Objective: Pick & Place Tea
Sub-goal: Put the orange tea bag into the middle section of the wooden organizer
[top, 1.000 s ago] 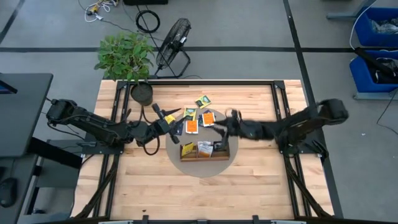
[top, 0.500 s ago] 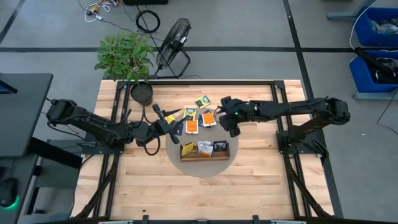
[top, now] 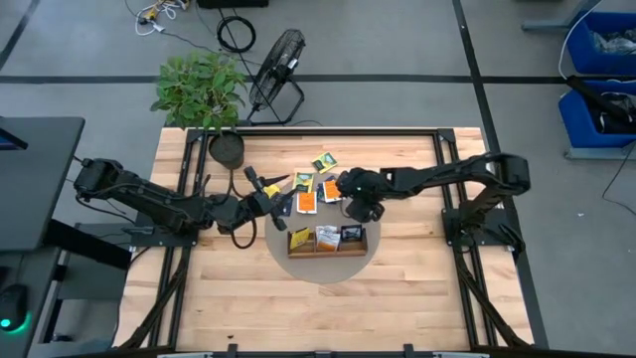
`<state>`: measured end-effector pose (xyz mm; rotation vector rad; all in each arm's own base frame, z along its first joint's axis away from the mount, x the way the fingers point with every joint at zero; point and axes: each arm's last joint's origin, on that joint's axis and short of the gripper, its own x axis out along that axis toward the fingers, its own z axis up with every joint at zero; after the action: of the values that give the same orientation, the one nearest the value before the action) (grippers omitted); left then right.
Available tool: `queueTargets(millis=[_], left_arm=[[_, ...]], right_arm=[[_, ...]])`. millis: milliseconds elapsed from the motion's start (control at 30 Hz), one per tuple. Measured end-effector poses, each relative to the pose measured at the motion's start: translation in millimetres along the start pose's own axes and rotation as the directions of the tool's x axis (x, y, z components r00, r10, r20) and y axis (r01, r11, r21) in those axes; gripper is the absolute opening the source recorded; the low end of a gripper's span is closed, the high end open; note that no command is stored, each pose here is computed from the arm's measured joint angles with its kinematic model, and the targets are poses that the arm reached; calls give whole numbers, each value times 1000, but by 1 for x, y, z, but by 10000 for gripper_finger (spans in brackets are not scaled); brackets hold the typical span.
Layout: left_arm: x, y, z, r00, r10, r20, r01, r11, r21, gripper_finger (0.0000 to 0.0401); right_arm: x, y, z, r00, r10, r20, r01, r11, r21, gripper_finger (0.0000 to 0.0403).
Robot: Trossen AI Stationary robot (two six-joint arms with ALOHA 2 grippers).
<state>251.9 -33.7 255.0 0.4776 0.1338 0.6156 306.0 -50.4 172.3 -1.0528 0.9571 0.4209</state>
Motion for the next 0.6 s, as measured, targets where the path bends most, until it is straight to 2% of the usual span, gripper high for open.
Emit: queueTargets(millis=[333, 433, 600], left_arm=[[1, 1, 0, 1000, 4, 0, -4, 1000, -2, 195], [1, 1, 0, 1000, 3, 0, -3, 1000, -5, 195], [1, 0, 0, 1000, -3, 4, 3, 1000, -7, 195]], right_arm=[[21, -2, -18, 999, 24, -26, -23, 1000, 18, 224], [22, -7, -20, 1000, -13, -4, 13, 1000, 23, 224], [27, -5, -24, 1000, 17, 20, -18, 999, 45, 223]])
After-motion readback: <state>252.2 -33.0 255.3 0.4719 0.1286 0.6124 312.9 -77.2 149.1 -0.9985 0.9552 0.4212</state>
